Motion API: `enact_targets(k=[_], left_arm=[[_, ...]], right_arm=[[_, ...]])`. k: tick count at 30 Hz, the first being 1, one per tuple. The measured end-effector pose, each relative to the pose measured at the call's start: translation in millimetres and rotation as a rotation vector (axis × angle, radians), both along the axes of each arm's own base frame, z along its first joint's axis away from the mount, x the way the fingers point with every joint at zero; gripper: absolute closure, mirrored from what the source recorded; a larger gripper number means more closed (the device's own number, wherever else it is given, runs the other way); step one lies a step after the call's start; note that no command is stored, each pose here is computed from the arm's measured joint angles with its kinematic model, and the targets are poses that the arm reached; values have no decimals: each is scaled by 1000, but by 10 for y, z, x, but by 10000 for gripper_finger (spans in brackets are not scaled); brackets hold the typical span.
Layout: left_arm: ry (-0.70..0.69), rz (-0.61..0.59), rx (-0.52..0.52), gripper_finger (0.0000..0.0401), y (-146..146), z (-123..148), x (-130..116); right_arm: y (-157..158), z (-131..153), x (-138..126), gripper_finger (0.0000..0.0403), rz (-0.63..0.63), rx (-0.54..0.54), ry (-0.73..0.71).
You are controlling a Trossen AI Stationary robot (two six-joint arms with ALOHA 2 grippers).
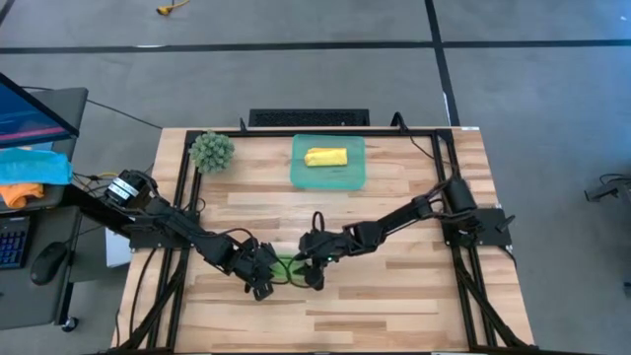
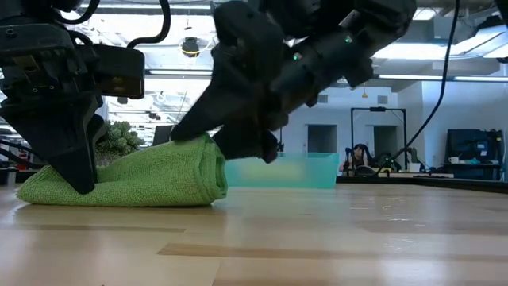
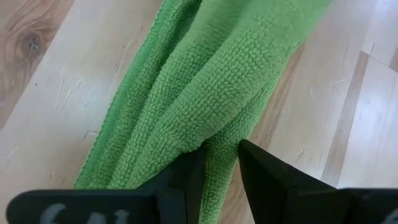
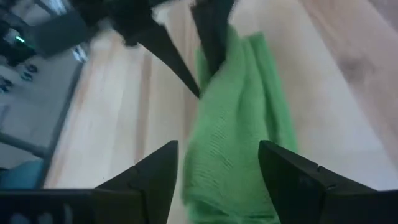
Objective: Roll microfiber towels into tight, uniform cylinder then place into a basket
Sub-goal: Roll the green microfiber cloth
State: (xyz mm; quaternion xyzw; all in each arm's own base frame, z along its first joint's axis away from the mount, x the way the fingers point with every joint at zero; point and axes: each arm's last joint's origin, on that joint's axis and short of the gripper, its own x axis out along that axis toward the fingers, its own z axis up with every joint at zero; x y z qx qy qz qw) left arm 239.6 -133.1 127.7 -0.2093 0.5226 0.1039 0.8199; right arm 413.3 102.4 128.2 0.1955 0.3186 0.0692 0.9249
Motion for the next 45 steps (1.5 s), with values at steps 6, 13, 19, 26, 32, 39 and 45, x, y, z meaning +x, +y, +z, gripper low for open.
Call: enact_targets(k=[6, 13, 19, 26, 32, 39, 45], left_arm=[[2, -2, -3, 305, -4, 0, -2], [1, 0, -3, 305, -3, 0, -2], [-8, -10, 5, 305, -6, 2, 3], [-38, -74, 38, 305, -12, 11, 21], [-44, -111, 57, 305, -14, 23, 16], [-76, -156, 64, 305, -16, 170, -49], [-105, -162, 95, 305, 2, 407, -214]], right_arm=[[-47, -28, -9, 158, -29, -41, 78], [-22, -111, -29, 159, -58, -11, 128], [93, -248, -44, 159, -40, -17, 159], [103, -349, 21, 193, -36, 34, 208], [60, -365, 56, 313, -17, 63, 248], [57, -371, 49, 378, -14, 54, 254], [56, -373, 48, 366, -16, 51, 256]])
